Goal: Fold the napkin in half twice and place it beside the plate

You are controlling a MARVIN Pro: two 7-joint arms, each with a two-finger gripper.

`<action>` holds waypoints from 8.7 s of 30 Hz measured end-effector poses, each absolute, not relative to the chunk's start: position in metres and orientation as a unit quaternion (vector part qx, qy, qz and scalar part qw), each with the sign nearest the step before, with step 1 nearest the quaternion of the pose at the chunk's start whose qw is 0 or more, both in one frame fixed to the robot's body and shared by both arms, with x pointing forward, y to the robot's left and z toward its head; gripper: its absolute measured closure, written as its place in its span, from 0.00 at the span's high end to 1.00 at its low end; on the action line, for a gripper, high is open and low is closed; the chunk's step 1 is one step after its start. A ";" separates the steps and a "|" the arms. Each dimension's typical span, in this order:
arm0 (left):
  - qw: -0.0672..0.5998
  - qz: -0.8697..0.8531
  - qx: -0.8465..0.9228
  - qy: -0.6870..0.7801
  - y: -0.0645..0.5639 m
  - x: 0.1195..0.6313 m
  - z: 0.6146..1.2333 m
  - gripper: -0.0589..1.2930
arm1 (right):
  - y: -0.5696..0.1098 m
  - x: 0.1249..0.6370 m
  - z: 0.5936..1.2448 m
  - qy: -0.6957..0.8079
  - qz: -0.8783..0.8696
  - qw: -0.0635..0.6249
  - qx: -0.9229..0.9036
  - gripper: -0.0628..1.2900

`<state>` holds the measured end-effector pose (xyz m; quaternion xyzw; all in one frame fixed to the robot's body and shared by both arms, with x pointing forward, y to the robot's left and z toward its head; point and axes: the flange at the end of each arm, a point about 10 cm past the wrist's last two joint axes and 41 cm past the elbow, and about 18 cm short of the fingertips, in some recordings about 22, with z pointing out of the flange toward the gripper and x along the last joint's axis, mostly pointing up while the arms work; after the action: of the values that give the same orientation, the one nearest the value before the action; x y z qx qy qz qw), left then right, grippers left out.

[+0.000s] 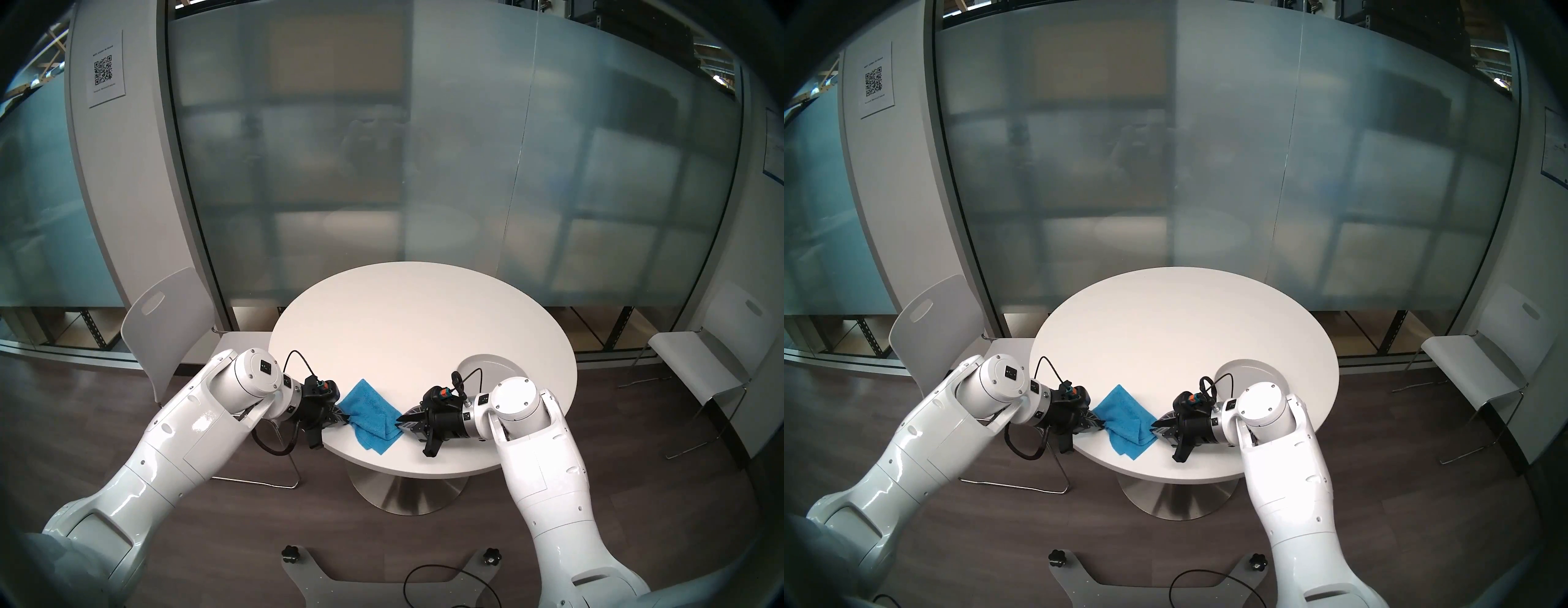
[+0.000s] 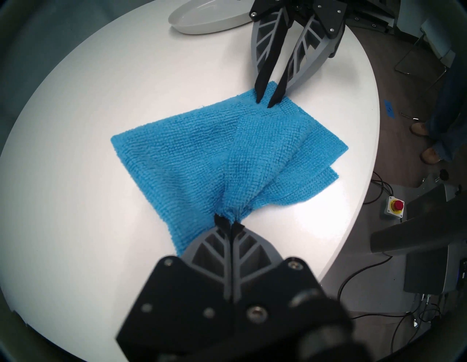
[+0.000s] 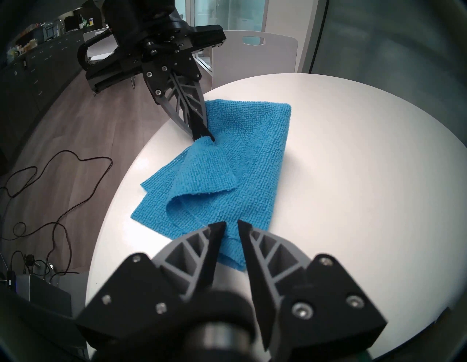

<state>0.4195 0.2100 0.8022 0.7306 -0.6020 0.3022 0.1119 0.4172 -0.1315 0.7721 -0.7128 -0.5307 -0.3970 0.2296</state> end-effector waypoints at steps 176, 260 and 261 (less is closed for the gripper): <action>0.134 0.369 0.784 -0.481 0.263 0.426 0.850 0.41 | -0.127 0.457 0.769 -0.543 -0.390 0.199 -0.717 0.31; 0.127 0.365 0.768 -0.511 0.179 0.476 0.786 0.03 | -0.157 0.427 0.780 -0.534 -0.385 0.212 -0.722 0.31; 0.127 0.365 0.767 -0.512 0.179 0.476 0.786 0.03 | -0.158 0.426 0.781 -0.534 -0.385 0.211 -0.722 0.31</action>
<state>0.4758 0.1790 0.7865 0.7675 -0.5115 0.3648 0.1275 0.4259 -0.1583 0.7809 -0.7222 -0.5342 -0.3853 0.2112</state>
